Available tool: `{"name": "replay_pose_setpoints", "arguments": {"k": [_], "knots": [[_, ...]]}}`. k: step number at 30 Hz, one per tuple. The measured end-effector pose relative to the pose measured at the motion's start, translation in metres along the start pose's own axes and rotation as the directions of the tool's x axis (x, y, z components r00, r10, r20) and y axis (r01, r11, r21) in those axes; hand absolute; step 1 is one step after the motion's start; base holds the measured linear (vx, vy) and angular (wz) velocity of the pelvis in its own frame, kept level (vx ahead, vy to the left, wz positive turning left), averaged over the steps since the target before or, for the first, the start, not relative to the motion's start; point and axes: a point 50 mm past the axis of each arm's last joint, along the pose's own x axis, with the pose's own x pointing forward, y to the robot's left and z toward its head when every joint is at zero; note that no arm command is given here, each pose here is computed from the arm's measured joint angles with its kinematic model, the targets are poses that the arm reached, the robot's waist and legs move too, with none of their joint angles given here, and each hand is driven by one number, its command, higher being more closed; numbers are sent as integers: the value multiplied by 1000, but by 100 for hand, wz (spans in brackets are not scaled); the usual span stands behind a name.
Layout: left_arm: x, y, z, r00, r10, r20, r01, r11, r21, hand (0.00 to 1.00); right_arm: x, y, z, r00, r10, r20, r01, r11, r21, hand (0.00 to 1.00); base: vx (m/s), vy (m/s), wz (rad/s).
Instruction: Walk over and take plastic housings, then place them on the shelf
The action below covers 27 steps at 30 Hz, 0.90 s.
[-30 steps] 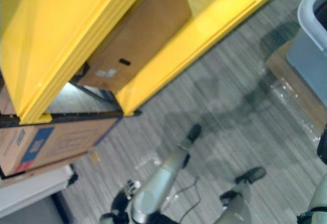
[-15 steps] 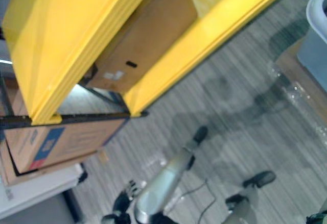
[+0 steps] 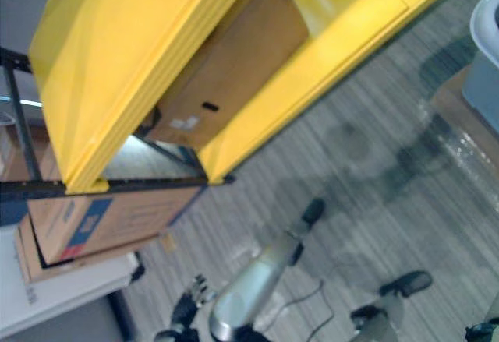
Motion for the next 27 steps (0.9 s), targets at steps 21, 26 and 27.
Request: {"name": "replay_pose_setpoints", "arguments": {"k": [21, 26, 27], "knots": [[-12, -62, 234, 554, -294, 779, 205, 955, 214, 0, -31, 46, -15, 976, 162, 144, -144, 982, -125, 100, -74, 5, -7], [-3, -81, 243, 587, -380, 715, 273, 924, 266, 0, -45, 63, -21, 962, 227, 154, -218, 973, -73, 100, -78, -39, -14], [-2, -83, 244, 592, -388, 707, 287, 920, 266, 0, -47, 65, -21, 959, 232, 159, -225, 972, -66, 100, -75, -46, -22]]}}
